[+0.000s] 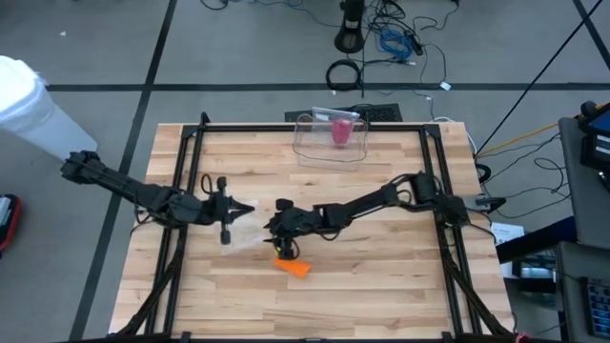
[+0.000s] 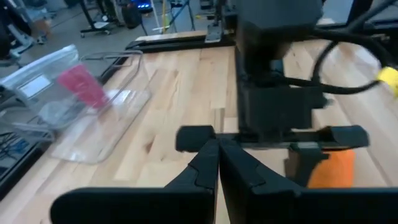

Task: Roll bandage
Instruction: Put the orange bandage into the zip bag

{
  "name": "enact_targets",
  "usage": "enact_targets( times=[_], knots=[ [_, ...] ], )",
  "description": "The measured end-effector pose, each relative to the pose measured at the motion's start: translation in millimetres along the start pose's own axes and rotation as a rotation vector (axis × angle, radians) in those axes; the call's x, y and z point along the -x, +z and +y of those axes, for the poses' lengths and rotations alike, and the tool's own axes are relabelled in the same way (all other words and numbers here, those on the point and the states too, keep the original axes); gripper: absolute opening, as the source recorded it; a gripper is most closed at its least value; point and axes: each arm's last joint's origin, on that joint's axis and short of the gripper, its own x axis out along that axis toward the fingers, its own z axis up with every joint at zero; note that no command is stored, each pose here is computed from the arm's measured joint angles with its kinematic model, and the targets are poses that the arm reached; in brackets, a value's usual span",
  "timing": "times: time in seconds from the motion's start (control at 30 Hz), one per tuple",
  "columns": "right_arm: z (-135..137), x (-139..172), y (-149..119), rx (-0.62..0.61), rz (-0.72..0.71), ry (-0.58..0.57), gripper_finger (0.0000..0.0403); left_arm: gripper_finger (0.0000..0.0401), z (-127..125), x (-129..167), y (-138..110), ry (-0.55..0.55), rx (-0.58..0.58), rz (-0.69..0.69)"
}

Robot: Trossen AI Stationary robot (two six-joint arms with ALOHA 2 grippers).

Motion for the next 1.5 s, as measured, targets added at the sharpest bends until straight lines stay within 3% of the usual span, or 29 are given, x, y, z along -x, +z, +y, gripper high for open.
enact_targets(
  times=[0.33, 0.53, 0.67, 0.83, 0.9, 1.1, 1.3, 1.4, 1.5],
  knots=[
    [2.4, -45.5, -2.4, 0.049, 0.118, 0.009, 0.0183, 0.0020, 3.4, 4.2, -6.8, 0.031, -0.008, 0.062],
    [-0.6, -57.1, -7.3, -0.006, 0.156, 0.011, 0.0173, 0.0020, 3.6, 4.2, -9.5, 0.034, 0.002, 0.087],
    [-6.2, -58.4, -11.4, -0.035, 0.179, -0.001, 0.0134, 0.0020, 3.9, 4.4, -11.4, 0.039, -0.006, 0.104],
    [-12.1, -58.2, -13.5, -0.015, 0.200, -0.026, 0.0026, 0.0020, 3.7, 4.4, -10.7, 0.039, 0.020, 0.098],
    [-12.8, -57.7, -13.4, 0.007, 0.205, -0.044, 0.0010, 0.0020, 3.8, 4.4, -11.2, 0.040, 0.020, 0.102],
    [-9.0, -50.0, -6.5, 0.115, 0.220, -0.236, 0.0001, 0.0020, 4.1, 4.8, -14.2, 0.044, 0.028, 0.130],
    [26.2, -28.5, 7.9, 0.356, 0.280, -0.520, 0.0000, 0.0020, 6.1, 7.7, -20.9, 0.063, 0.071, 0.190],
    [37.2, -22.9, -0.3, 0.468, 0.365, -0.677, 0.0000, 0.0020, 5.3, 7.9, -19.7, 0.034, 0.083, 0.182],
    [44.7, -19.0, -4.2, 0.504, 0.398, -0.740, 0.0000, 0.0020, 5.0, 7.3, -19.5, 0.031, 0.087, 0.177]
  ],
)
